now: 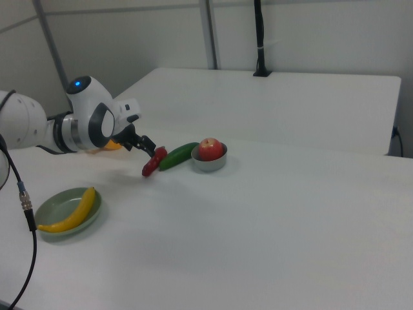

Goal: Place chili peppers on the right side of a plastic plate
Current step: 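Move the open gripper over the red chili pepper, then lower the gripper and close it on the red chili pepper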

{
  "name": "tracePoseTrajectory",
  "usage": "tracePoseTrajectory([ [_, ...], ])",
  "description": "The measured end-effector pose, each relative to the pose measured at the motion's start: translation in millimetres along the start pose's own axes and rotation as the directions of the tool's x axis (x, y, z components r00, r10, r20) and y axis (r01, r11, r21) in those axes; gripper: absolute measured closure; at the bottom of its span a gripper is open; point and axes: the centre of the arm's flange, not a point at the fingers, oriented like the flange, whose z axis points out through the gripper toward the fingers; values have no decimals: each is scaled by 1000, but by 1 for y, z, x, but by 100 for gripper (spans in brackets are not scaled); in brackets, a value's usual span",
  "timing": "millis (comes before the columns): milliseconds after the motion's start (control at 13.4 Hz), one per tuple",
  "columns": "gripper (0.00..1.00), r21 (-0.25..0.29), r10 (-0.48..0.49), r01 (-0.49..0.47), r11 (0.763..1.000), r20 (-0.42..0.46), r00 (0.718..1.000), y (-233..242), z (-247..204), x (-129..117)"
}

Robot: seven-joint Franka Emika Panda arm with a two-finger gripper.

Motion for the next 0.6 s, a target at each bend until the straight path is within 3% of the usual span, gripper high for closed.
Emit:
tracePoseTrajectory([
  [597,3,-25,-23,24,999,13,1000,-1,33,-15],
])
